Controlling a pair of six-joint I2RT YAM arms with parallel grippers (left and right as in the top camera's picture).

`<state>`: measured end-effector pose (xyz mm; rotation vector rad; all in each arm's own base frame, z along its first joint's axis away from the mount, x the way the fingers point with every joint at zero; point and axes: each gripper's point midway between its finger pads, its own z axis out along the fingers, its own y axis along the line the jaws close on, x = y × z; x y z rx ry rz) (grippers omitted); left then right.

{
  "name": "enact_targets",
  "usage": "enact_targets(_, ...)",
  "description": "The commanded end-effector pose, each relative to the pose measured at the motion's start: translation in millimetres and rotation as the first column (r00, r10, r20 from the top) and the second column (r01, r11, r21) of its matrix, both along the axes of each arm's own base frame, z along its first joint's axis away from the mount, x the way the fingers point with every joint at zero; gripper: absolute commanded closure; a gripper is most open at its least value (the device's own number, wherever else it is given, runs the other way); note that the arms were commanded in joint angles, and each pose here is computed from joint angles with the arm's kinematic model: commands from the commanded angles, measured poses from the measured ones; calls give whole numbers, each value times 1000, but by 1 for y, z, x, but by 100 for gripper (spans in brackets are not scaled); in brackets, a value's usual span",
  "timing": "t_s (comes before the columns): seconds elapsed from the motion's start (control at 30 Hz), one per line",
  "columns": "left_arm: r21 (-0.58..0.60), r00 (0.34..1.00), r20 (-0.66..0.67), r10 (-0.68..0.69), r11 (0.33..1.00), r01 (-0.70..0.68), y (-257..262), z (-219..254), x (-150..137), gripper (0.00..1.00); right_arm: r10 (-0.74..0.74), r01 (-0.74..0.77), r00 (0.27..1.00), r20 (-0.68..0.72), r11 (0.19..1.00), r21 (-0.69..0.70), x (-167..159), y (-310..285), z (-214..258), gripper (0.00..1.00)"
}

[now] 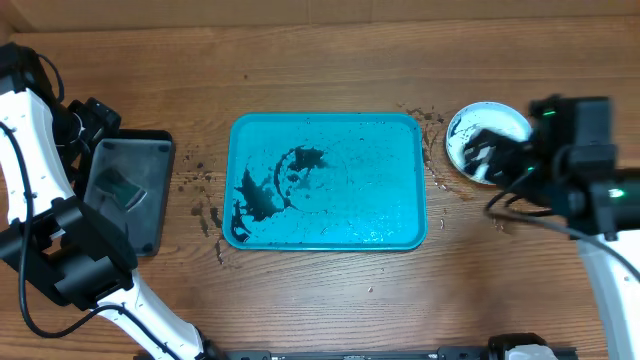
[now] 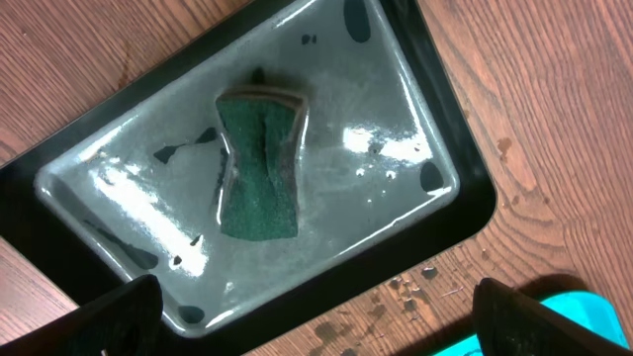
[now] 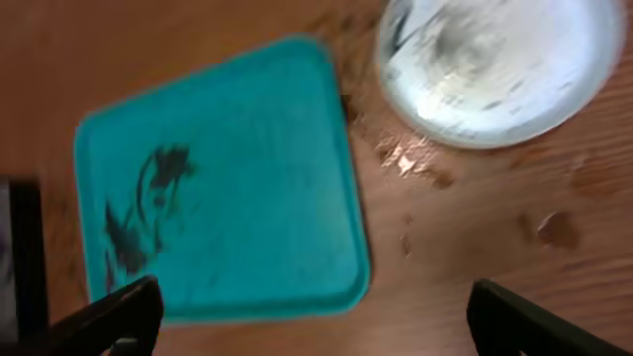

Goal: Clean dirty plates on tray and stack at the side

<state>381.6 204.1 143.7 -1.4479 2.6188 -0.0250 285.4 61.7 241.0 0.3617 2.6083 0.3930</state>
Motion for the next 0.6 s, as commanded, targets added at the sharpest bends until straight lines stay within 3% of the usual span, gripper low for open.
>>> enact_targets(0.0, 12, 999, 26, -22, 1000, 21, -3, 10, 4, 0, 80, -81, 996, -46, 997, -9, -15, 19, -5, 0)
enact_targets(0.43, 12, 999, 26, -22, 1000, 21, -3, 10, 4, 0, 99, -104, 985, -145, 994, -27, -38, 20, -16, 0)
enact_targets(0.57, 12, 999, 26, -22, 1000, 22, -3, 10, 4, 0, 76, -83, 991, -114, 995, -54, -31, 14, -13, 0)
